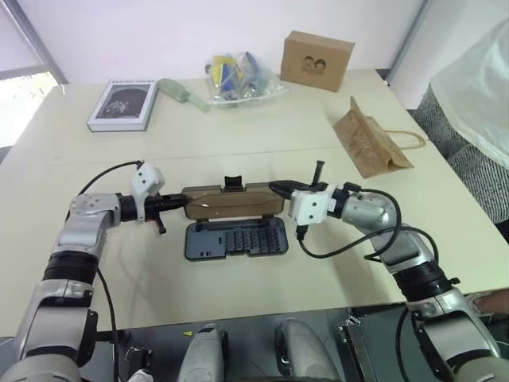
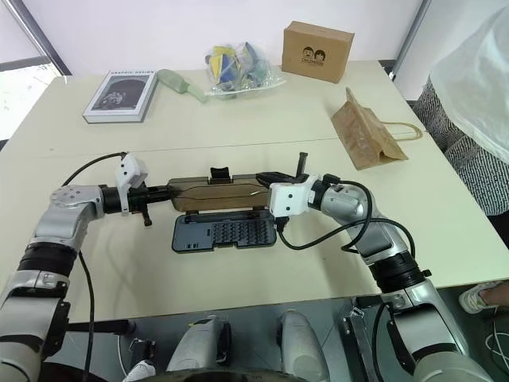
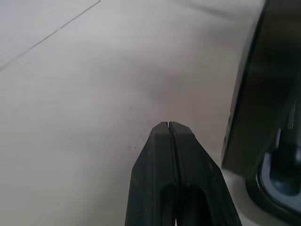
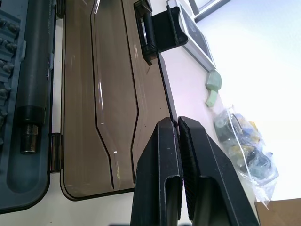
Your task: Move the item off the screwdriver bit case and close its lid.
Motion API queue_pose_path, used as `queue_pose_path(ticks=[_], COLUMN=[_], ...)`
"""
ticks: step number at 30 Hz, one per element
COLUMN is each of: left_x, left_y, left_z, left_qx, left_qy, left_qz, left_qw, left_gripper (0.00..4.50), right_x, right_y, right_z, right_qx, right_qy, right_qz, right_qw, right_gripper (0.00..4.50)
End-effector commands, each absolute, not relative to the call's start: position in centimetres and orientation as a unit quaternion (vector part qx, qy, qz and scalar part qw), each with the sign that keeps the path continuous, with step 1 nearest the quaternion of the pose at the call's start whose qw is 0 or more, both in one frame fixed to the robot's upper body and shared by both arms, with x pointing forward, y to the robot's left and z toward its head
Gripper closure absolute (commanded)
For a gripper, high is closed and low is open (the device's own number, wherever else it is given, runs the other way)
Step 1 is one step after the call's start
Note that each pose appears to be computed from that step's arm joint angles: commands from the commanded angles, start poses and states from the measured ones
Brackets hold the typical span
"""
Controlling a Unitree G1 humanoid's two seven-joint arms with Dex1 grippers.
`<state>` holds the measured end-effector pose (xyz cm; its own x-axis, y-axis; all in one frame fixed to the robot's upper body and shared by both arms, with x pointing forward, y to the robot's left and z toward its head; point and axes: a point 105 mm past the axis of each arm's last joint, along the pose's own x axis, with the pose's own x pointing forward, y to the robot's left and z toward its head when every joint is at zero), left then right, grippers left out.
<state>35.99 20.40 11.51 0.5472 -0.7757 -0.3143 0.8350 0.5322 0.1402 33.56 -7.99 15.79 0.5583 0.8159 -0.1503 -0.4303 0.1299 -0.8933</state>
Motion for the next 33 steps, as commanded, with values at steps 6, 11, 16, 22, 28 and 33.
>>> queue_pose_path(ticks=[6, 11, 16, 22, 28, 33], left_x=[36.7, 36.3, 36.4, 36.3, 36.4, 36.4], left_y=[19.3, 18.7, 18.5, 17.9, 17.6, 17.4], left_z=[13.5, 12.9, 13.1, 13.8, 13.7, 13.5], left_qx=[0.125, 0.123, 0.117, 0.093, 0.094, 0.098], left_qy=[0.070, 0.081, 0.077, 0.069, 0.069, 0.070], left_qz=[-0.473, -0.487, -0.487, -0.491, -0.492, -0.495], left_qw=[0.869, 0.861, 0.862, 0.863, 0.863, 0.860], left_gripper=[4.50, 4.50, 4.50, 4.50, 4.50, 4.50], right_x=[32.9, 32.9, 32.9, 33.0, 33.0, 33.0], right_y=[-7.5, -7.5, -7.5, -7.5, -7.6, -7.8], right_z=[15.2, 15.2, 15.2, 15.2, 15.1, 15.1], right_qx=[-0.505, -0.505, -0.500, -0.499, -0.502, -0.503], right_qy=[-0.187, -0.186, -0.182, -0.180, -0.178, -0.174], right_qz=[0.447, 0.448, 0.450, 0.451, 0.450, 0.450], right_qw=[0.715, 0.714, 0.717, 0.718, 0.717, 0.717], right_gripper=[4.46, 4.46, 4.46, 4.46, 4.46, 4.46])
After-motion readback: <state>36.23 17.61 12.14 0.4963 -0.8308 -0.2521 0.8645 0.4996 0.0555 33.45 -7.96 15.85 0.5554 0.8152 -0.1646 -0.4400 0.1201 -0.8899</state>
